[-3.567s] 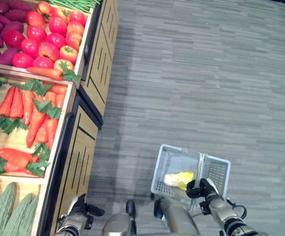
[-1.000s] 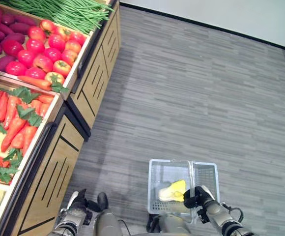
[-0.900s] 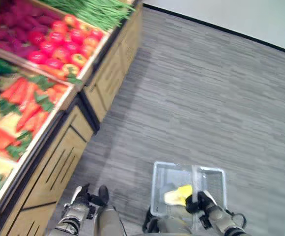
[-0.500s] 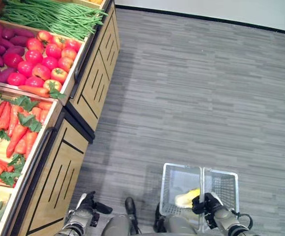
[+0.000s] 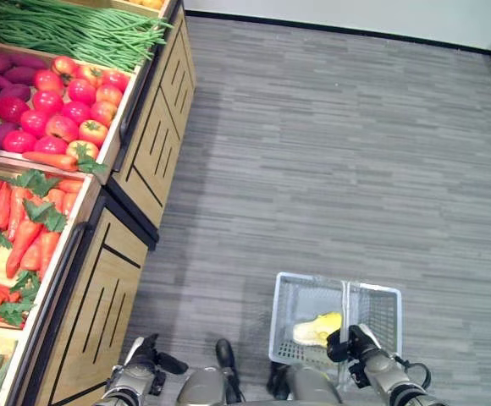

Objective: Get the vegetables into the basket

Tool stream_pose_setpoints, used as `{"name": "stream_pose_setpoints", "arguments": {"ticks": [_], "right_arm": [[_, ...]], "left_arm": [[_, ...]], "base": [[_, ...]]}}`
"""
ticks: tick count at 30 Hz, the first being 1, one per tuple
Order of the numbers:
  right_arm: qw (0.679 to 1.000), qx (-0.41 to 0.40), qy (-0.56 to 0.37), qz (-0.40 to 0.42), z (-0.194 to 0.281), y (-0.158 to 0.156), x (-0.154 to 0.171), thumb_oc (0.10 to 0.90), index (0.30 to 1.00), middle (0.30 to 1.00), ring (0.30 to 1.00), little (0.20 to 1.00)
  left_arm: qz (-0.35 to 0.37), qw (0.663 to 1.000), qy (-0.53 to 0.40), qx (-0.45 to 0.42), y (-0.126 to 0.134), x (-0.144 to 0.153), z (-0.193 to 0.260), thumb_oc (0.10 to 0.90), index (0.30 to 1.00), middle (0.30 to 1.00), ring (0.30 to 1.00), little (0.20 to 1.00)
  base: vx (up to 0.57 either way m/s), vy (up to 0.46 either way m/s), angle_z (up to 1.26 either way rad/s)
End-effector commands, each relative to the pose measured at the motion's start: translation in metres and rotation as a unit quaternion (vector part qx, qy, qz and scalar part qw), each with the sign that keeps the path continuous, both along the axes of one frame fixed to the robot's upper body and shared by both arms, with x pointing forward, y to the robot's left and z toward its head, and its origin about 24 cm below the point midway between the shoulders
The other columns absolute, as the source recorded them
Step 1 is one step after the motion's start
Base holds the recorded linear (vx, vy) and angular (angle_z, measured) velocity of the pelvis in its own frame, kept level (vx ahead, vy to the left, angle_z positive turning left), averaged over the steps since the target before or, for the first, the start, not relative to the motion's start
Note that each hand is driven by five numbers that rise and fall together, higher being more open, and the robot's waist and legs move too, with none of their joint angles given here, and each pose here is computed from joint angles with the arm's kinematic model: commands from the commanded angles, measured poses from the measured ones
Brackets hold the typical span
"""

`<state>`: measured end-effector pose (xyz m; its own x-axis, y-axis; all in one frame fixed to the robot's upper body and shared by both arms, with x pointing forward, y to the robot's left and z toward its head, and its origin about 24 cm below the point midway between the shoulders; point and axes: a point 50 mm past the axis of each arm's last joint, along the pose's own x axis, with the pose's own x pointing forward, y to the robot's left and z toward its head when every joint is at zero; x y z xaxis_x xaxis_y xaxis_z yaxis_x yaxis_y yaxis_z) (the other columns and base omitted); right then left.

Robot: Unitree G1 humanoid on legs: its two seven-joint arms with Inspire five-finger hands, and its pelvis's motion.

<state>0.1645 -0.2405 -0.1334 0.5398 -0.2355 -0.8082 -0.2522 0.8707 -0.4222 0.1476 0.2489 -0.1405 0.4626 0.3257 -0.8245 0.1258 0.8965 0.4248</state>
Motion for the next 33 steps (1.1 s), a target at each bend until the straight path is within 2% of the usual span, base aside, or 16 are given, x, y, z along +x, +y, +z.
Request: {"name": "stream_pose_setpoints", "arguments": {"ticks": [1,8,15,26,33], "right_arm": [[0.998,-0.006,0.047,0.034,-0.011,0.003,-0.027,0.400,0.300,0.300,0.300,0.300],[0.998,-0.016,0.055,0.026,-0.011,-0.003,-0.032,0.400,0.300,0.300,0.300,0.300],[0.997,-0.021,0.070,0.021,-0.014,-0.007,-0.040,0.400,0.300,0.300,0.300,0.300],[0.997,-0.026,0.079,0.009,-0.014,-0.013,-0.045,0.400,0.300,0.300,0.300,0.300],[0.998,-0.016,0.062,0.004,-0.012,-0.011,-0.038,0.400,0.300,0.300,0.300,0.300]], "left_arm": [[0.020,0.999,0.001,0.029,0.020,-0.003,0.004,0.900,1.000,1.000,1.000,1.000],[0.021,1.000,0.010,0.019,0.011,-0.005,0.000,0.900,1.000,1.000,1.000,1.000],[0.013,1.000,0.024,0.013,0.005,-0.012,-0.004,0.900,1.000,1.000,1.000,1.000],[0.005,1.000,0.026,0.010,0.005,-0.012,-0.004,0.900,1.000,1.000,1.000,1.000],[-0.005,1.000,0.017,0.016,0.009,-0.009,-0.001,0.900,1.000,1.000,1.000,1.000]], "base": [[0.04,-0.295,0.17],[0.04,-0.270,0.32],[0.02,-0.053,0.13],[0.02,0.094,0.03],[0.03,0.228,-0.14]]}}
